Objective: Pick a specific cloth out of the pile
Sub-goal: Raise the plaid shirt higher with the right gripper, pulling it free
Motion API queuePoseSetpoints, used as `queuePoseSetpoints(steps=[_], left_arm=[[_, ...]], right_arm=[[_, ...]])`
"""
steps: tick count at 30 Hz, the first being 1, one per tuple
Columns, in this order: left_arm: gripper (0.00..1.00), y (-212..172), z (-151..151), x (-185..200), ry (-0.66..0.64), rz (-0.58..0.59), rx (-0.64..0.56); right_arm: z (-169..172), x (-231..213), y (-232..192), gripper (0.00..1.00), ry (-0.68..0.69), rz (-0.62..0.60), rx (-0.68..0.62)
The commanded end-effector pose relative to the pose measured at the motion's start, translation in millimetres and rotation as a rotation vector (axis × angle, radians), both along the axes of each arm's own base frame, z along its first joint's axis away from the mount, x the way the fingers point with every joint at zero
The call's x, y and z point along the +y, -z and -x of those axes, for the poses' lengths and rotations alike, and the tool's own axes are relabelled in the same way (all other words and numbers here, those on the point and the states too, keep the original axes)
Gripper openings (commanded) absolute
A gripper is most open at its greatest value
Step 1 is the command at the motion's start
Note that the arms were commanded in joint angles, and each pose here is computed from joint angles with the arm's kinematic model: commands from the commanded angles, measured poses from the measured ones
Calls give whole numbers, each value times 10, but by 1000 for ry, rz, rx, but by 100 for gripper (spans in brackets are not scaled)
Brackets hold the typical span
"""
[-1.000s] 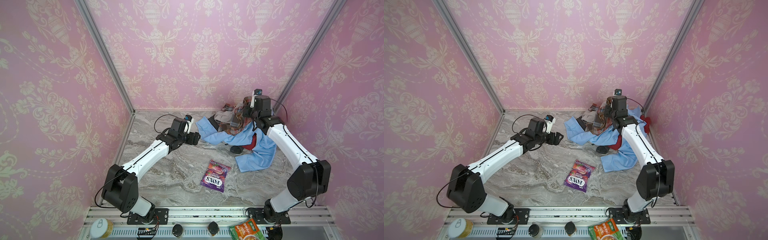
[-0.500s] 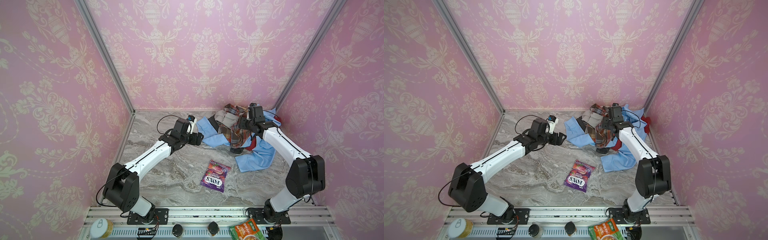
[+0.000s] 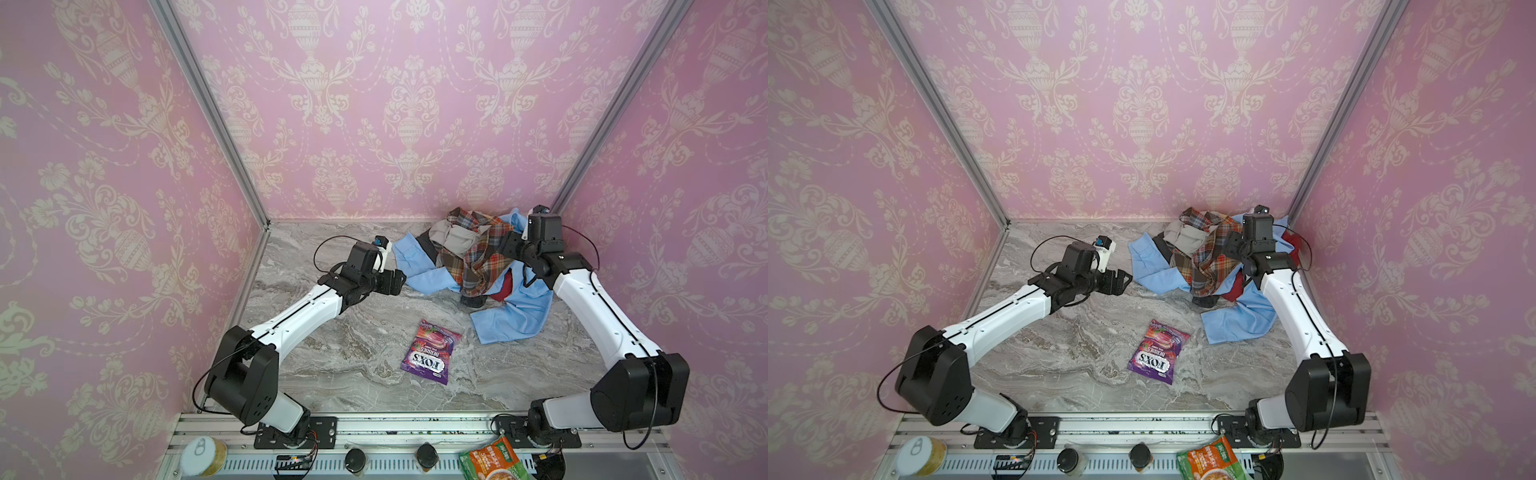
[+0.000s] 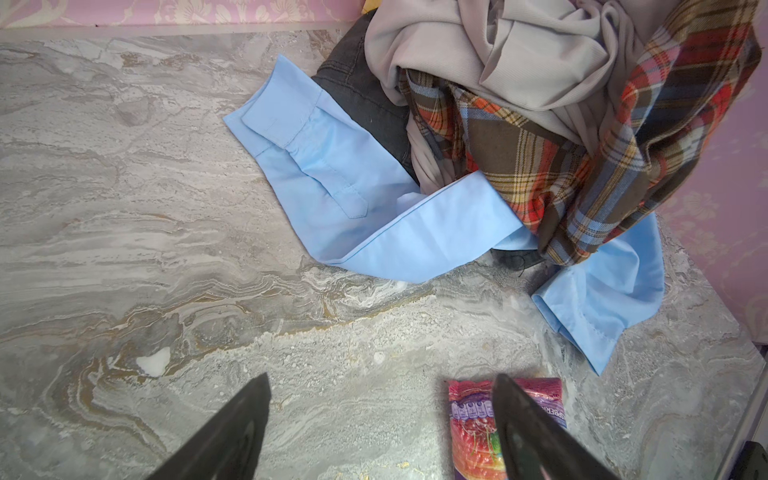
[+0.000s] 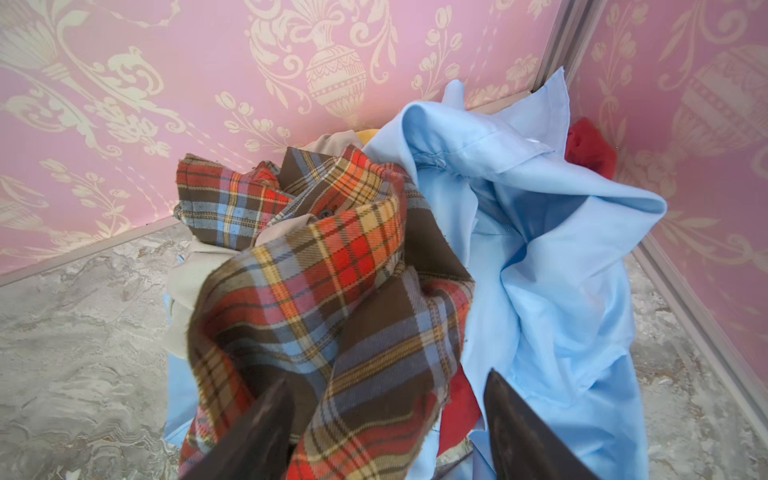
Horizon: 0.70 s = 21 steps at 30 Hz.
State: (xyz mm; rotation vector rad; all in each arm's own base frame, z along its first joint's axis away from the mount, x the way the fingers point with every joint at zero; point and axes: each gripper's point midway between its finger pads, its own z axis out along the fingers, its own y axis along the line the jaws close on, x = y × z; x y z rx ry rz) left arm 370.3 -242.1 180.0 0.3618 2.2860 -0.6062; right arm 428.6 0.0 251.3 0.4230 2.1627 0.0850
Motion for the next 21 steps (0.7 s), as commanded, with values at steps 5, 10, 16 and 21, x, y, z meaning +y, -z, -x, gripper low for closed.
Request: queuePoseSetpoints(steps=[5, 10, 16, 21], left_arm=[[86, -43, 68, -10, -1, 14, -7], [86, -32, 66, -26, 0, 21, -6], [86, -19, 78, -7, -3, 16, -7], [86, -15, 65, -21, 0, 15, -8]], right_arm=[[-49, 173, 316, 60, -47, -145, 58], [-157, 141, 447, 45, -43, -157, 78], [-254, 98, 97, 0, -49, -117, 5], [-243, 59, -506, 0, -51, -87, -109]])
